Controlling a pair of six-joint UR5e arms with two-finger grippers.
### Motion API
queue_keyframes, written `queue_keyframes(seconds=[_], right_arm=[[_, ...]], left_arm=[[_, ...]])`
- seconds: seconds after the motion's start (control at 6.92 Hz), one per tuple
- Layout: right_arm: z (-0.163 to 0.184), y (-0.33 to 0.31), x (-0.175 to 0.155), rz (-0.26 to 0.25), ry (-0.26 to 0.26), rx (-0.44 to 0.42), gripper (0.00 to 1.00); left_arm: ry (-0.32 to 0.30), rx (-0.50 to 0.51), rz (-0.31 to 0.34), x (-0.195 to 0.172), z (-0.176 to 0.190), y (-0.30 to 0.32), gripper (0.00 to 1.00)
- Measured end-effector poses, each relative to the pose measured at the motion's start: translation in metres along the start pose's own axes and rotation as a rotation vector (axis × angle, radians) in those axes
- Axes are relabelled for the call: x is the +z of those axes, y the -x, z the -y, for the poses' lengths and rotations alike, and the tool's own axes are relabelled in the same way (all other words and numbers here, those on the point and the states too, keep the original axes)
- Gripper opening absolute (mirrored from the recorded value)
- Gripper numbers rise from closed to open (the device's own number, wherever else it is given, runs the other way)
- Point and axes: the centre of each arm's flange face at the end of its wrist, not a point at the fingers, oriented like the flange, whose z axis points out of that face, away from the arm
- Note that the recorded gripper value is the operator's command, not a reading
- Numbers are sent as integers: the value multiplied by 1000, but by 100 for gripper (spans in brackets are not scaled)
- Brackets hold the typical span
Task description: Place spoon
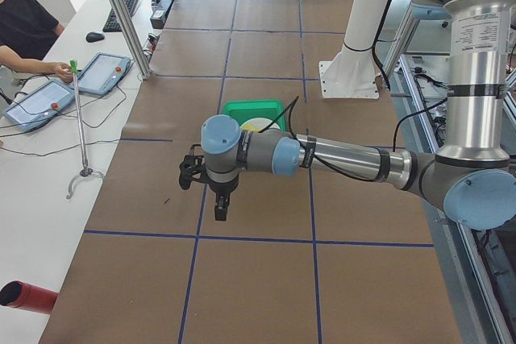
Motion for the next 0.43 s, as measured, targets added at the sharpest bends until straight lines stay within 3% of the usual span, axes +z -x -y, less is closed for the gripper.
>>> queue_keyframes(seconds=[0.43], right_arm=[[0,0,0,0,0,0,100]], left_arm=[[31,-2,-64,11,-2,-146,100]])
